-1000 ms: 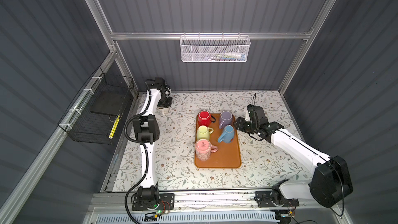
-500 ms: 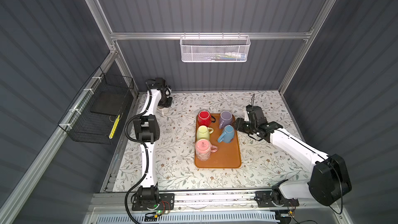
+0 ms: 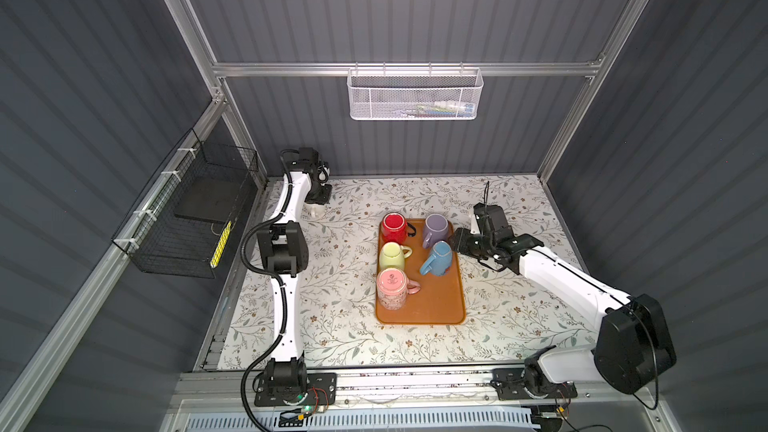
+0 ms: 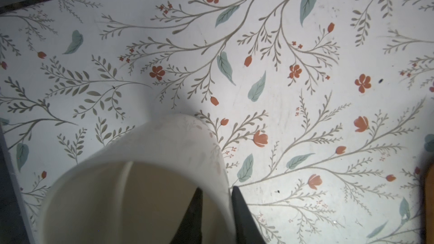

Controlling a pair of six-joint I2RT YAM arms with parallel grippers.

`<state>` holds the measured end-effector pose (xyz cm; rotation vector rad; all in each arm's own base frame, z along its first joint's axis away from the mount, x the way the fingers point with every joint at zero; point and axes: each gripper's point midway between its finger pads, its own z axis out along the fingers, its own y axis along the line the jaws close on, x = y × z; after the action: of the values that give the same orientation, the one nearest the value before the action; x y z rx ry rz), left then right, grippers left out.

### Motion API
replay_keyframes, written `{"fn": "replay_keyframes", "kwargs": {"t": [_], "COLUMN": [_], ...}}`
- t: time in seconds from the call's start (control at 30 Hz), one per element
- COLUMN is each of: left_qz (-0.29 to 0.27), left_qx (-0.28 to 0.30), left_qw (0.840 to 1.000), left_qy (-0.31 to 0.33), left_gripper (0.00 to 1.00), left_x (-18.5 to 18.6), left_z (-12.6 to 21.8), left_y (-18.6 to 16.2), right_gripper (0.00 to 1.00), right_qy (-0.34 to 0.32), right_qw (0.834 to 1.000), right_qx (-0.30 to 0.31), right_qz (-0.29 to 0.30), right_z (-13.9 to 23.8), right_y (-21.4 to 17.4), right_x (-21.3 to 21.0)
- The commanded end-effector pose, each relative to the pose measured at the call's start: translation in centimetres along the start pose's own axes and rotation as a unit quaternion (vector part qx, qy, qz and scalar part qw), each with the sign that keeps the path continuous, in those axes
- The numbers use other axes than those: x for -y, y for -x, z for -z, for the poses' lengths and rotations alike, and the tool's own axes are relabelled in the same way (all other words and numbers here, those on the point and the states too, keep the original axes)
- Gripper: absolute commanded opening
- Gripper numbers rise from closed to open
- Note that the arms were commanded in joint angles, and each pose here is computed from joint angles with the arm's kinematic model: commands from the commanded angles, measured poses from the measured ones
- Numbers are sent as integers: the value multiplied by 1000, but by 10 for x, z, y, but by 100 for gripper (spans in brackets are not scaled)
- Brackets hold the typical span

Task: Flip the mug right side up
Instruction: 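Lower the white mug upright onto the table beside the tray with the left gripper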

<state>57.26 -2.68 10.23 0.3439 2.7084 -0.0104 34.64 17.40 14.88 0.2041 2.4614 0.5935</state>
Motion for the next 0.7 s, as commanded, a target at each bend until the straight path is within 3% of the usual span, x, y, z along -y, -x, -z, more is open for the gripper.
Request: {"fn": "replay_keyframes", "kwargs": {"t": [0.0,0.53,0.67], "left_qz": [-6,3,6], "left_qx": [1,16,29], "left_qw": [1000,1000,1000], "left_qy": [1,3,-1], "left_gripper": [24,25,30], "left_x": [-1,-2,-1], "left_z": [-2,4,12], "left_y": [2,10,16], "right_gripper": [51,51,51], "right_qy": [1,-1,0], "right_qw": [1000,1000,1000], "right_qx": [9,11,10], "right_qz": [4,4,4], "right_z": [0,0,0], "right_y": [8,8,8], "right_x": [-5,-4,-4]}}
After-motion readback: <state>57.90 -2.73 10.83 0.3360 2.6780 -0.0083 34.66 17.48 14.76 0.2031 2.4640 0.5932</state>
